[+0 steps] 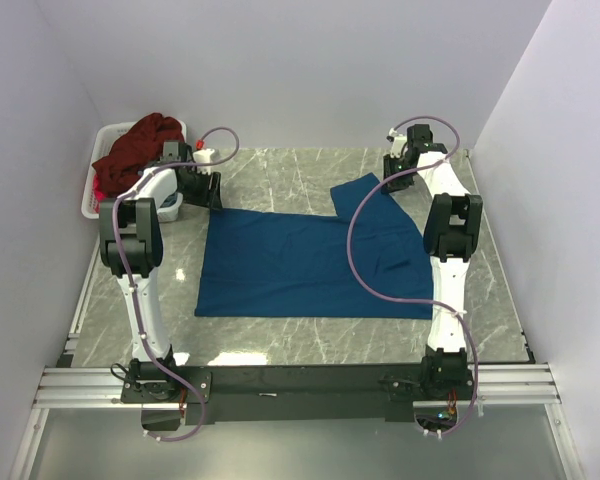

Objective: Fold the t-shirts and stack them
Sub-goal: Fold the tshirt

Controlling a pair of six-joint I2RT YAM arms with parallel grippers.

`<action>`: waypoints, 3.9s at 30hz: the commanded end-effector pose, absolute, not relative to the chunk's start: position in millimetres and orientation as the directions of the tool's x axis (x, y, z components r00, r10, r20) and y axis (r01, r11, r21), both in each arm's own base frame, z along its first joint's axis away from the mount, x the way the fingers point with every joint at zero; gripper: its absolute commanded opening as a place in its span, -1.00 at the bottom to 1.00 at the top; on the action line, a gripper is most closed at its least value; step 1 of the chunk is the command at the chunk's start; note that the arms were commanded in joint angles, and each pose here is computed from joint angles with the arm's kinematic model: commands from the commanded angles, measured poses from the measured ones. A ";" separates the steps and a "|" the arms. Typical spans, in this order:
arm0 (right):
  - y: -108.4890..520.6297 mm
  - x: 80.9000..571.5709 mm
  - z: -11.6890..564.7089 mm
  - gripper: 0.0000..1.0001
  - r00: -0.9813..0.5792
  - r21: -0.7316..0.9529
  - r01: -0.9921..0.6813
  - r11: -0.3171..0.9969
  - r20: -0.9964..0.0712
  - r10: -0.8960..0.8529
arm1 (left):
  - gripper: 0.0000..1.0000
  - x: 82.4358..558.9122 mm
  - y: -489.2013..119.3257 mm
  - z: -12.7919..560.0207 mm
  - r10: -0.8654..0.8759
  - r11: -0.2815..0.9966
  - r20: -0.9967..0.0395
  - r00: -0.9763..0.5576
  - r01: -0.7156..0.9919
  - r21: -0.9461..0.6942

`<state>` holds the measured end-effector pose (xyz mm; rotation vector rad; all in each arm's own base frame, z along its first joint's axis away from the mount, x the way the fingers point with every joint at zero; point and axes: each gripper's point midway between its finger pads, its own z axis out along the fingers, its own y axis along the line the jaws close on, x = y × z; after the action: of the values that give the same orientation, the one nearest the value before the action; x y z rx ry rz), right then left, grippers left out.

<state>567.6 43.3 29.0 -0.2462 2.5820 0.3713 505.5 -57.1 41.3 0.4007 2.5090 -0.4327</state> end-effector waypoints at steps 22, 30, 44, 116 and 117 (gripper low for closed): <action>55.5 587.5 50.8 -1.00 -0.800 0.234 -0.288 0.928 -0.592 -0.099 | -0.72 519.5 -66.4 40.6 0.205 0.875 -0.571 -0.795 0.410 -0.258; 57.4 577.9 89.9 -1.00 -0.767 0.228 -0.328 0.917 -0.631 -0.118 | -0.99 520.2 -69.5 60.6 0.217 0.861 -0.611 -0.762 0.444 -0.248; 56.7 541.0 134.8 -1.00 -0.763 0.274 -0.371 0.887 -0.635 -0.123 | -0.99 504.5 -64.4 87.3 0.304 0.837 -0.672 -0.675 0.526 -0.150; 23.5 395.8 206.6 -1.00 -0.747 0.227 -0.422 0.877 -0.635 -0.196 | -0.99 439.3 -63.0 142.9 0.424 0.756 -0.815 -0.395 0.650 0.079; 24.0 392.4 209.6 -1.00 -0.741 0.221 -0.429 0.876 -0.641 -0.201 | -0.99 436.3 -63.5 150.2 0.437 0.741 -0.825 -0.360 0.663 0.104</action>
<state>404.0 25.3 187.3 -0.4157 2.4677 0.5011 442.4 -59.7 121.1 0.7412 2.1475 -0.3271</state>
